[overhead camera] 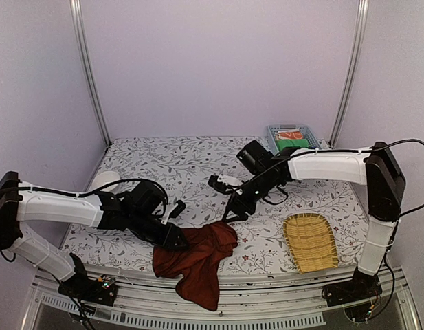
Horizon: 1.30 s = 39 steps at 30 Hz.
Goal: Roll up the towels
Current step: Put down the towel at the center of the board, then flatten out the towel at the center of the board.
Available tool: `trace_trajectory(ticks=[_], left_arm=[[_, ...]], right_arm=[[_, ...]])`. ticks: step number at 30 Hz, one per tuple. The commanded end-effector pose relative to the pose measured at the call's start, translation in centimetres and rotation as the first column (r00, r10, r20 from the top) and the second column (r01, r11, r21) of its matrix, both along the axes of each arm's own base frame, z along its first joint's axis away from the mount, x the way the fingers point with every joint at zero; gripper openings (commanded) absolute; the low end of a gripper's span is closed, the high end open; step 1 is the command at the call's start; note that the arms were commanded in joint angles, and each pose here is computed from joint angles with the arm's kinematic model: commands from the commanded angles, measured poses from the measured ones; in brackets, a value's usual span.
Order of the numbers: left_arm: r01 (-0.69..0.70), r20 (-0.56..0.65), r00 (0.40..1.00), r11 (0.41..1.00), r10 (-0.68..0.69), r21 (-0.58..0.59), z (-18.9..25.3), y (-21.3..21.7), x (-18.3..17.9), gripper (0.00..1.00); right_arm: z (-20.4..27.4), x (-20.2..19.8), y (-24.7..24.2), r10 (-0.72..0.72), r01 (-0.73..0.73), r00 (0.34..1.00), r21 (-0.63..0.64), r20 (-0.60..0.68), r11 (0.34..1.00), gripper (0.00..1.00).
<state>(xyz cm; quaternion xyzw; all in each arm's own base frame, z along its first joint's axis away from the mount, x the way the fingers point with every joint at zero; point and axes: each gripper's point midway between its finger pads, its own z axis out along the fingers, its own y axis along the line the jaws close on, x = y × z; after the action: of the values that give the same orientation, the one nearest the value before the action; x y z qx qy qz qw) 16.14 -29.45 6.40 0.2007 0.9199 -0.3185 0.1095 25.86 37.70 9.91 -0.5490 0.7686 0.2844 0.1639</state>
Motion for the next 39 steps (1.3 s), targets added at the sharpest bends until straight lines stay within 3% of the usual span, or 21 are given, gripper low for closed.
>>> trace_trajectory(ticks=[1, 9, 16, 22, 25, 29, 34, 39], left_arm=[[0.015, 0.025, 1.000, 1.000, -0.015, -0.012, 0.5, -0.8, 0.2, 0.47], [0.010, 0.028, 1.000, 1.000, -0.009, -0.015, 0.7, -0.7, 0.2, 0.47], [-0.014, 0.040, 0.999, 1.000, 0.013, 0.027, 0.0, 0.1, 0.5, 0.48], [-0.072, 0.080, 0.995, 0.989, 0.062, 0.131, -0.8, 1.6, 1.6, 0.47], [-0.103, 0.123, 0.989, 0.981, 0.083, 0.163, -0.5, 2.3, 2.4, 0.51], [-0.125, 0.194, 0.976, 0.984, 0.098, 0.129, 0.9, 2.2, 3.4, 0.53], [-0.140, 0.277, 0.953, 0.989, 0.122, 0.046, 3.1, 1.6, 4.4, 0.55], [-0.146, 0.335, 0.930, 0.989, 0.150, -0.037, 5.1, 1.4, 4.9, 0.55]], right_arm=[[-0.1, -2.1, 1.4, 0.070, -0.070, 0.998, 0.013, -0.002, 0.998, 0.62], [-4.5, -0.2, 1.0, -0.027, 0.024, 0.999, -0.122, -0.023, 0.992, 0.57], [-3.6, -0.3, 1.3, -0.029, 0.026, 0.999, -0.099, -0.028, 0.995, 0.47], [-1.7, 0.5, 1.2, -0.037, 0.036, 0.999, -0.067, -0.010, 0.997, 0.07], [2.0, 2.5, 1.3, -0.042, 0.043, 0.998, -0.025, 0.052, 0.999, 0.03], [13.4, 4.0, 2.6, -0.016, -0.022, 0.973, 0.163, 0.228, 0.986, 0.03], [26.7, 2.3, 2.6, -0.023, -0.148, 0.912, 0.379, 0.410, 0.914, 0.03], [29.2, 2.2, 1.8, -0.060, -0.146, 0.885, 0.399, 0.461, 0.905, 0.03]])
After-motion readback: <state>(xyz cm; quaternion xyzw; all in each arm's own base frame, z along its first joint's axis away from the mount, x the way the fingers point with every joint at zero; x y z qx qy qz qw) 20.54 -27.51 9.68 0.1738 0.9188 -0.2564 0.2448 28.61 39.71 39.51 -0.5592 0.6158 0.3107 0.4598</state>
